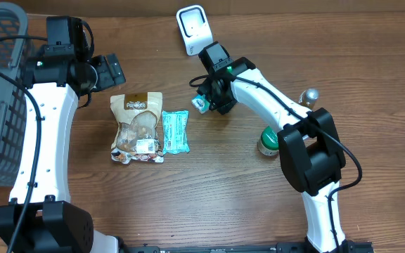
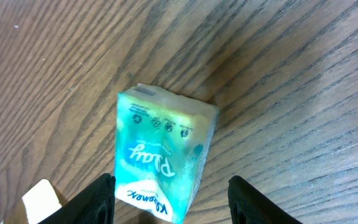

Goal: Scan the item barcode

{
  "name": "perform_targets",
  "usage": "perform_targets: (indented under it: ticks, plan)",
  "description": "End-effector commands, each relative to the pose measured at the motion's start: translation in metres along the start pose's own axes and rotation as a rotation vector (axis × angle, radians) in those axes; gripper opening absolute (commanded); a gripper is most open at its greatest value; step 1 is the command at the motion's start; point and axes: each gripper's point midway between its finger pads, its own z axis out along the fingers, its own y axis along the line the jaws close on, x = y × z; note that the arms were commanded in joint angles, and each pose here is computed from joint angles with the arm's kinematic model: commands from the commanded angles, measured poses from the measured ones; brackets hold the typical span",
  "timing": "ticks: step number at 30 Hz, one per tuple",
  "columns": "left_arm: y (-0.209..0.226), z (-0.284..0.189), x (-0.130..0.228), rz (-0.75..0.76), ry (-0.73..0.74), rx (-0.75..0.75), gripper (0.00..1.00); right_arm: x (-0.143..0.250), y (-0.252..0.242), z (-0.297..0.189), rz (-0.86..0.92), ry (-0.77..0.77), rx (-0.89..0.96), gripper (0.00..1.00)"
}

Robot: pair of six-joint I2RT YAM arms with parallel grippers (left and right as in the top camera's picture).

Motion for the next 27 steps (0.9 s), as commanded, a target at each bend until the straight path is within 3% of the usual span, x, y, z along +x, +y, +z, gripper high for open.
perform_targets:
  ticks: [1,16,27]
  plan:
    - [-0.003,-0.003,-0.002,0.014,-0.011,0.004,1.00,-0.001,0.009,-0.019,0.004,0.000,-0.048,0.55]
    - [-0.003,-0.003,-0.002,0.014,-0.011,0.004,1.00,0.000,0.010,-0.018,0.006,0.006,-0.049,0.43]
    - [-0.003,-0.003,-0.002,0.014,-0.011,0.004,1.00,0.001,-0.006,0.014,0.100,0.003,0.023,0.32]
